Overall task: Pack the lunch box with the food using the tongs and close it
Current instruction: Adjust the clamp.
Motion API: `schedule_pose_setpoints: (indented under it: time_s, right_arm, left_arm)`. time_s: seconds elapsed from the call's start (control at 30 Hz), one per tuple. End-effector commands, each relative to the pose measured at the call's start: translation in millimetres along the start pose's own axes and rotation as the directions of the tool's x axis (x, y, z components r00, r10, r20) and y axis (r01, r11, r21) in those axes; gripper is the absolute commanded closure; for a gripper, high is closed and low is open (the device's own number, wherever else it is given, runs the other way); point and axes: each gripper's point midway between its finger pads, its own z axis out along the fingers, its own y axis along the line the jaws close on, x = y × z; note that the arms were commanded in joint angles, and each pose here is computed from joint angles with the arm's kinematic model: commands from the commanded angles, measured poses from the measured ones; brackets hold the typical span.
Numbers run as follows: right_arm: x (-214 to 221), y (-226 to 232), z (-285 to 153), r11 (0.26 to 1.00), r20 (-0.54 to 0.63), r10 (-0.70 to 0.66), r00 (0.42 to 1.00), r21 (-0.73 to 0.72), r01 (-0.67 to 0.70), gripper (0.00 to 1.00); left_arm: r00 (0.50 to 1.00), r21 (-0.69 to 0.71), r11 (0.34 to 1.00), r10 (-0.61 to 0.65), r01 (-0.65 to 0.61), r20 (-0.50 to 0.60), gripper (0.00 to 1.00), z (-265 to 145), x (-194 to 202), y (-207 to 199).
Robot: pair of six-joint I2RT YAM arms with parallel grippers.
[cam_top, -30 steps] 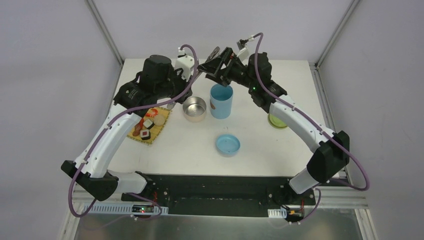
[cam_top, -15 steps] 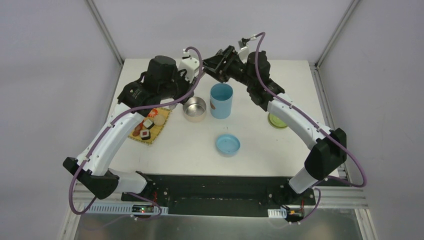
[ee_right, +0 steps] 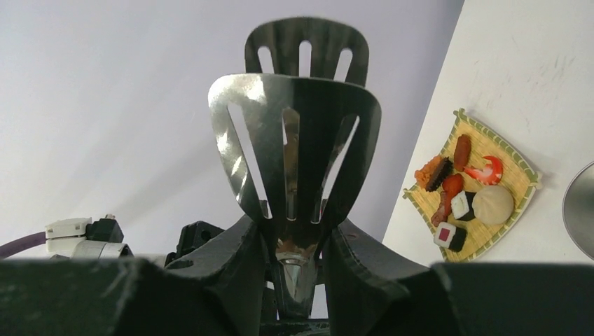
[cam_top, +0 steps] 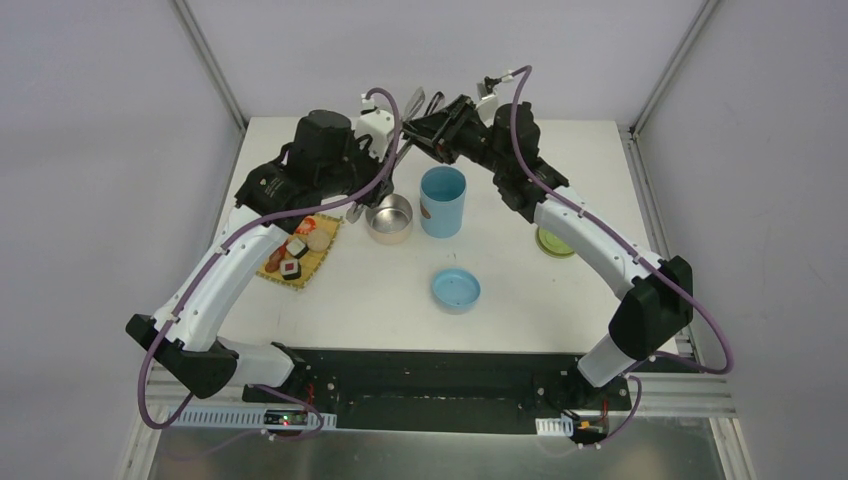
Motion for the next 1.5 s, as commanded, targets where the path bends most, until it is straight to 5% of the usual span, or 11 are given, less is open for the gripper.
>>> schedule_pose_setpoints:
  time_s: [0.0, 0.1, 0.83, 1.23, 1.3, 1.47]
  right_arm:
    - [-10.6, 21.8, -5.6, 0.998, 0.044, -0.005, 0.999, -0.068, 0.008, 0.83]
    - [-10.9, 21.7, -7.7, 0.998, 0.046, 0.001, 0.999, -0.071, 0.002, 0.84]
    - [-11.9, 22.8, -10.2, 0.996, 0.056, 0.054, 0.997, -0.078, -0.049, 0.89]
    - [-9.1, 15.5, -12.0, 0.996, 0.055, 0.075, 0.996, -0.050, -0.072, 0.87]
    - [-10.5, 16.6, -13.0, 0.996, 0.059, 0.070, 0.996, -0.052, -0.067, 0.83]
    - [-18.7, 9.3, -19.2, 0.999, 0.072, 0.045, 0.996, -0.033, -0.043, 0.37]
  left_arm:
    - [0.994, 0.011, 0.999, -0.046, 0.045, 0.103, 0.58, -10.2, -25.7, -4.1]
    - [0.989, -0.004, 0.997, -0.082, 0.083, 0.121, 0.50, -11.2, -28.6, -2.2]
    - [0.919, -0.089, 0.918, -0.373, 0.386, 0.131, 0.41, 19.6, -30.0, 8.8]
    - [0.920, -0.110, 0.921, -0.355, 0.374, 0.166, 0.54, 23.9, -35.2, 14.8]
    - [0.930, -0.126, 0.927, -0.333, 0.353, 0.159, 0.56, 22.8, -31.1, 17.7]
    - [0.937, -0.157, 0.928, -0.315, 0.337, 0.151, 0.63, 15.1, -22.6, 30.2]
